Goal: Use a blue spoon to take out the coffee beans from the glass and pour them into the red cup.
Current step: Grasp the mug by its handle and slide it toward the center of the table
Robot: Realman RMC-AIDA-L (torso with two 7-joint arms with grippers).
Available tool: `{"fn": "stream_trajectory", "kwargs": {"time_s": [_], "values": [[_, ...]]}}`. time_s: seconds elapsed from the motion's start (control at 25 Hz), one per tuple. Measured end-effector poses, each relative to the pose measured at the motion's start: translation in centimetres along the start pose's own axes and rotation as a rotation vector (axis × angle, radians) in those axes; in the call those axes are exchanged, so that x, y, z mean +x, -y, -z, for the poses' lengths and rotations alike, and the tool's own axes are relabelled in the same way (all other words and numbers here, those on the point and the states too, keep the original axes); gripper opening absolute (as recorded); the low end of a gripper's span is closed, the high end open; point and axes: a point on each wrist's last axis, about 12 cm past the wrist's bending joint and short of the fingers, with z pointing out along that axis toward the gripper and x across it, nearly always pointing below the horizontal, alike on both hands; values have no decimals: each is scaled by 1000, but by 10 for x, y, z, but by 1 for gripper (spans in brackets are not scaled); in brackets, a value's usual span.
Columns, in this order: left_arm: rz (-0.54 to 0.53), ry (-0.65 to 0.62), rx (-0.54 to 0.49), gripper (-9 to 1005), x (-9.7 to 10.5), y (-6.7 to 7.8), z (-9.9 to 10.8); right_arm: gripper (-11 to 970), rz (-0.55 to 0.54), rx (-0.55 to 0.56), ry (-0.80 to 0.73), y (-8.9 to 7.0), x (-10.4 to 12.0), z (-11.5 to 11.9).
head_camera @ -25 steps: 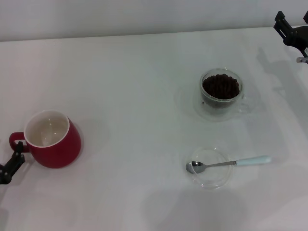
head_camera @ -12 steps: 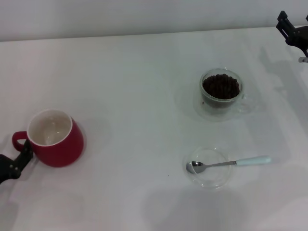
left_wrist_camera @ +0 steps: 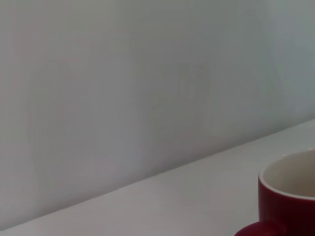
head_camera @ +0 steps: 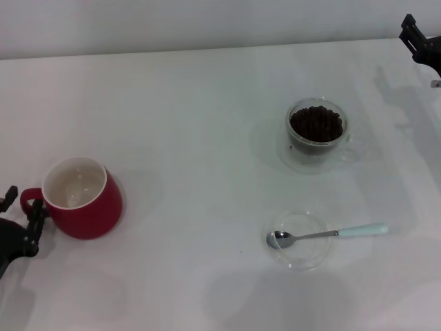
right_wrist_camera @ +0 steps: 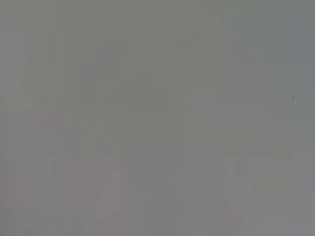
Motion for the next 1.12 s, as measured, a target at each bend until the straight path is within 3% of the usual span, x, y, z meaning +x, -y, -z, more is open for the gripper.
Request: {"fn": "stream_trajectory", "kwargs": {"time_s": [0.32, 0.52, 1.12], "values": [[-16, 5, -3, 350, -1, 1, -2, 832, 3, 2, 0, 1, 0, 0], [-6, 24, 9, 122, -5, 6, -7, 832, 3, 2, 1, 1, -1, 0], [-26, 93, 103, 102, -24, 39, -26, 833, 3, 1, 2, 1, -1, -1]]}}
